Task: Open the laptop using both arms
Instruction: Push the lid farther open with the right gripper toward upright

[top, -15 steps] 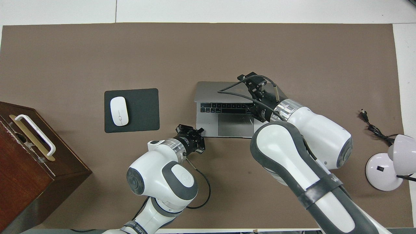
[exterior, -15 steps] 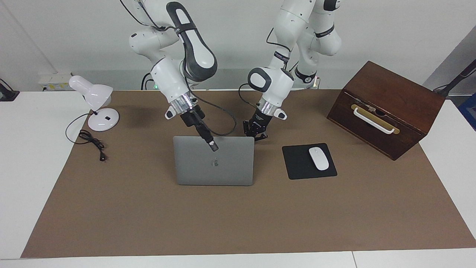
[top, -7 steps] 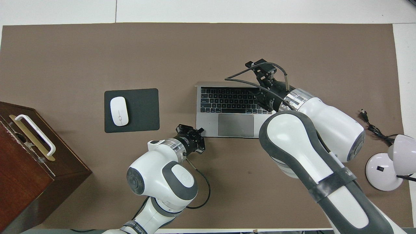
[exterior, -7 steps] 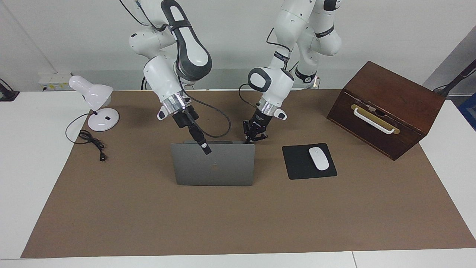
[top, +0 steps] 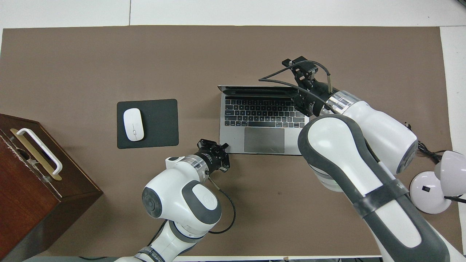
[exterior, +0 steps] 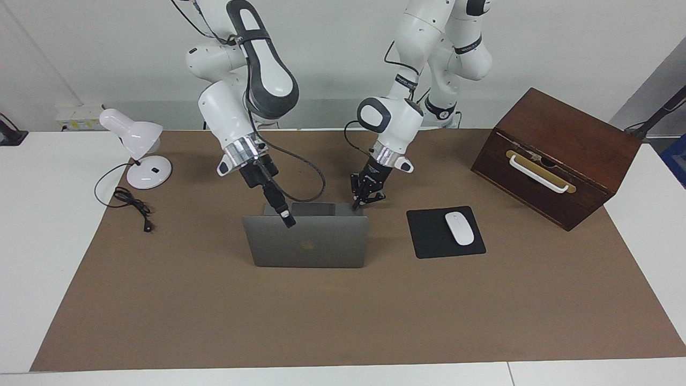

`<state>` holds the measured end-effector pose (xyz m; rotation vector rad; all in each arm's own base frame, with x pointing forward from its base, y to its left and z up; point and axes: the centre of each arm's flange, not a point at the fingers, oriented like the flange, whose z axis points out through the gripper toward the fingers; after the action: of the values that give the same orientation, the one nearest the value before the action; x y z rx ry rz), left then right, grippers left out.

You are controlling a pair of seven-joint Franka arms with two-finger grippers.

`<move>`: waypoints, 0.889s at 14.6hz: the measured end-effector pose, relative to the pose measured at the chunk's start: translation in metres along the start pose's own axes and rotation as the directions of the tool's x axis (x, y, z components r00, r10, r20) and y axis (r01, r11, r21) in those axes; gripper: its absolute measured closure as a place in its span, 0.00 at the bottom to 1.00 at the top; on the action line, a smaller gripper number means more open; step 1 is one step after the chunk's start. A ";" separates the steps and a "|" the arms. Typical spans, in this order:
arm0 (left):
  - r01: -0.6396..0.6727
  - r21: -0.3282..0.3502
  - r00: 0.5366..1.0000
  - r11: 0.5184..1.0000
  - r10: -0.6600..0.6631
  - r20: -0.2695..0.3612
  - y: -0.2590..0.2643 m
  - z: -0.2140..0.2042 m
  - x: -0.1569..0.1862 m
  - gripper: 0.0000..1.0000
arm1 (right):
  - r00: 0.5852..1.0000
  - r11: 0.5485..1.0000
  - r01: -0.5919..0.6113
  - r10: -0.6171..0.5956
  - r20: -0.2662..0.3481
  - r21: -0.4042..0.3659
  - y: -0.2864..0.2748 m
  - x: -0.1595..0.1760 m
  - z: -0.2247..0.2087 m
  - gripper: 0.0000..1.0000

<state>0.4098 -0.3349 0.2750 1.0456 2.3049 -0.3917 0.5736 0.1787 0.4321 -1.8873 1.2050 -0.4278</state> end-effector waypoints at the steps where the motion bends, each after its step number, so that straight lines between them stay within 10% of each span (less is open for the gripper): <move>1: 0.000 0.000 1.000 1.000 0.000 0.000 0.000 0.000 0.000 0.99 | 1.000 1.000 -0.001 0.001 -0.003 0.005 -0.003 0.003 0.000 0.00; 13: 0.000 0.000 1.000 1.000 0.000 0.000 0.000 0.000 0.000 0.99 | 1.000 1.000 0.005 -0.005 -0.018 0.018 -0.018 0.019 0.023 0.00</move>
<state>0.4099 -0.3348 0.2750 1.0455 2.3050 -0.3917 0.6083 0.1762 0.4306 -1.8753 1.2043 -0.4574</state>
